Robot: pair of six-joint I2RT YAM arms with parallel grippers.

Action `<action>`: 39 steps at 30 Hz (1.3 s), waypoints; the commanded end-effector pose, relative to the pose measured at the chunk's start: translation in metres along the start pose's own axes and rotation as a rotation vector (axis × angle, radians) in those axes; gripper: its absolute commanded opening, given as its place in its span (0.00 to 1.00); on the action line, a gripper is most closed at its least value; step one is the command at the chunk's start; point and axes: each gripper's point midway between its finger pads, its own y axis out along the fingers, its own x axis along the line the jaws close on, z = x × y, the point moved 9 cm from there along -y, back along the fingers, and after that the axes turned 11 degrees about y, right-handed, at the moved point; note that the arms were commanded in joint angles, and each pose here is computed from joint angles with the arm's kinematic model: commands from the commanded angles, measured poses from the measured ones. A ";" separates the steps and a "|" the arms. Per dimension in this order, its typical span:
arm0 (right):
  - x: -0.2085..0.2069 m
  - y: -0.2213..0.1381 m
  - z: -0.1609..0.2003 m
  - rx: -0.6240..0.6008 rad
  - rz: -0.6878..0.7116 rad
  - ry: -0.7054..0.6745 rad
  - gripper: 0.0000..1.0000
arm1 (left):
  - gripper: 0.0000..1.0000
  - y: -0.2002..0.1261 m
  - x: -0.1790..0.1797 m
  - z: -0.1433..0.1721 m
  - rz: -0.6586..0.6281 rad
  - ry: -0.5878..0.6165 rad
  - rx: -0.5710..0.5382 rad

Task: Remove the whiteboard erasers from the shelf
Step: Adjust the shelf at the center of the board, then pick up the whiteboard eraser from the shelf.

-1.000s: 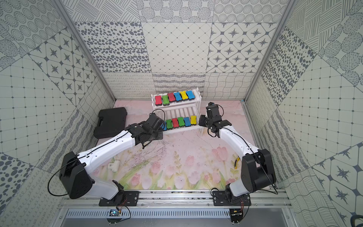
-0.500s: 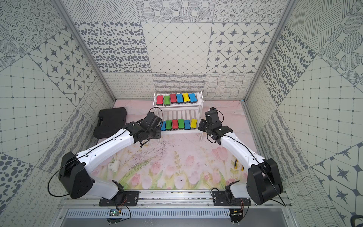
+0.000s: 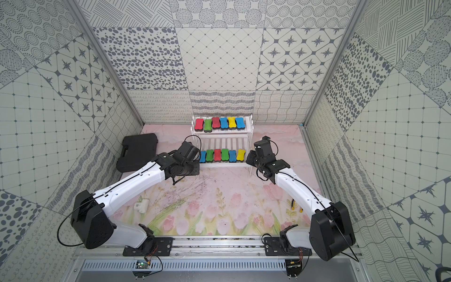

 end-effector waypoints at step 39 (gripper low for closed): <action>0.162 -0.030 -0.122 -0.099 0.026 -0.421 0.43 | 1.00 -0.077 0.021 0.023 0.137 -0.057 -0.159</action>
